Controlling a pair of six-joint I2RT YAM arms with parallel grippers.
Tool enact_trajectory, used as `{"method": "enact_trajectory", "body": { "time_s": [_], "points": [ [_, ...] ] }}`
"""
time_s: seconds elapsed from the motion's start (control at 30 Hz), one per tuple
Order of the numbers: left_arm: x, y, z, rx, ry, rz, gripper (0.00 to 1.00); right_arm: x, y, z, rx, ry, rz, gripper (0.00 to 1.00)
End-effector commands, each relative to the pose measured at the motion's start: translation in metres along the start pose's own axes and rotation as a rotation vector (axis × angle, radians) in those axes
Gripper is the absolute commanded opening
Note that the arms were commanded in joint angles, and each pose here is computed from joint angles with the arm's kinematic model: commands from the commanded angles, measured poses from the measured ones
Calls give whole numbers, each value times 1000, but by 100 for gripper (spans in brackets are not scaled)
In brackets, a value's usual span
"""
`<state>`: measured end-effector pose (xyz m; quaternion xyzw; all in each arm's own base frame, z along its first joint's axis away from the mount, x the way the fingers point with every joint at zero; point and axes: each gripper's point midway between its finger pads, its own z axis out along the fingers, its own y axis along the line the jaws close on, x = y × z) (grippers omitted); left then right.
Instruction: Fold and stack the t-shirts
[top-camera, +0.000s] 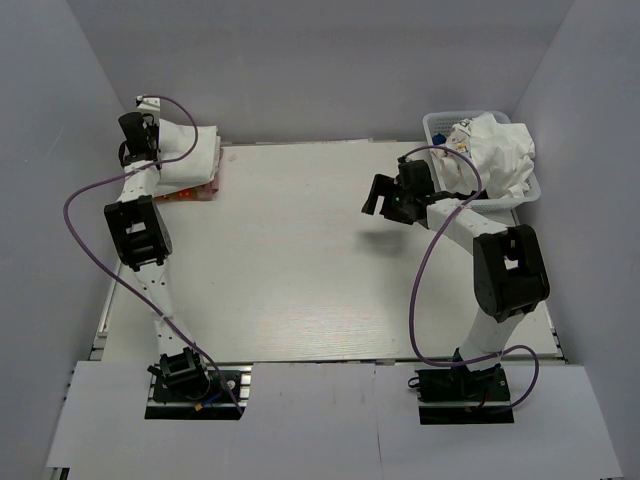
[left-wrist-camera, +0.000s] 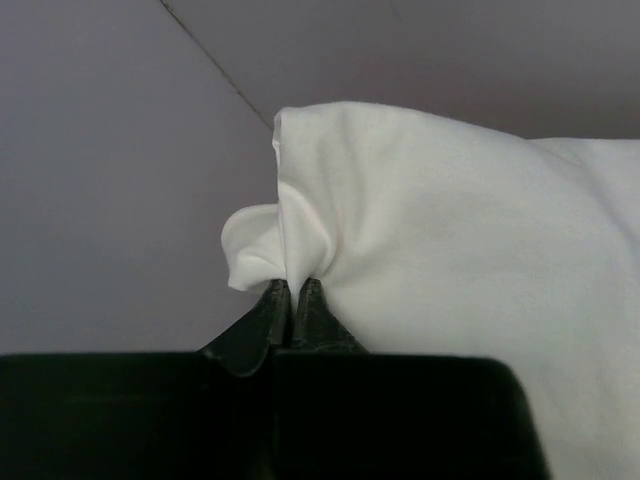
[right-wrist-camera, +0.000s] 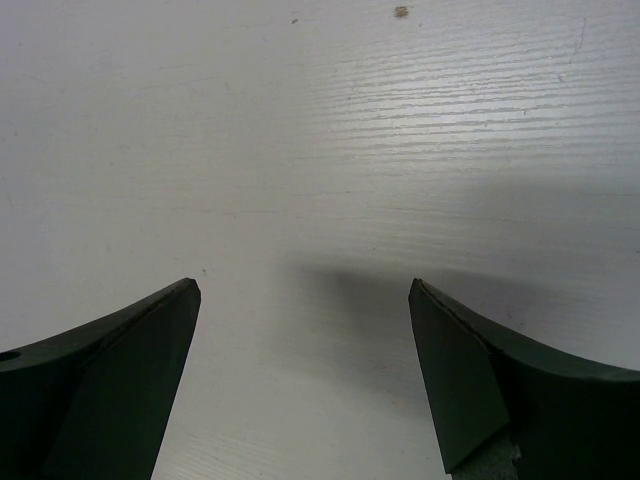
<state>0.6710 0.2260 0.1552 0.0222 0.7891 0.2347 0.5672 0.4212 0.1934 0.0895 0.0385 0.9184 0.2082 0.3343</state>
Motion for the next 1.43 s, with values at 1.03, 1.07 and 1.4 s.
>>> {"method": "enact_trajectory", "body": {
  "time_s": [1.03,1.07,1.4],
  "points": [
    [-138,-155,-308,616,-128,-709,100,42,-15,-116,-84,-271,4,91],
    [-134,-168,-328,654,-138,-737,100,52,-20,-118,-90,-280,7,91],
    [-1,-225,-471,755,95,-724,100,87,-39,-138,-108,-352,-7,91]
  ]
}}
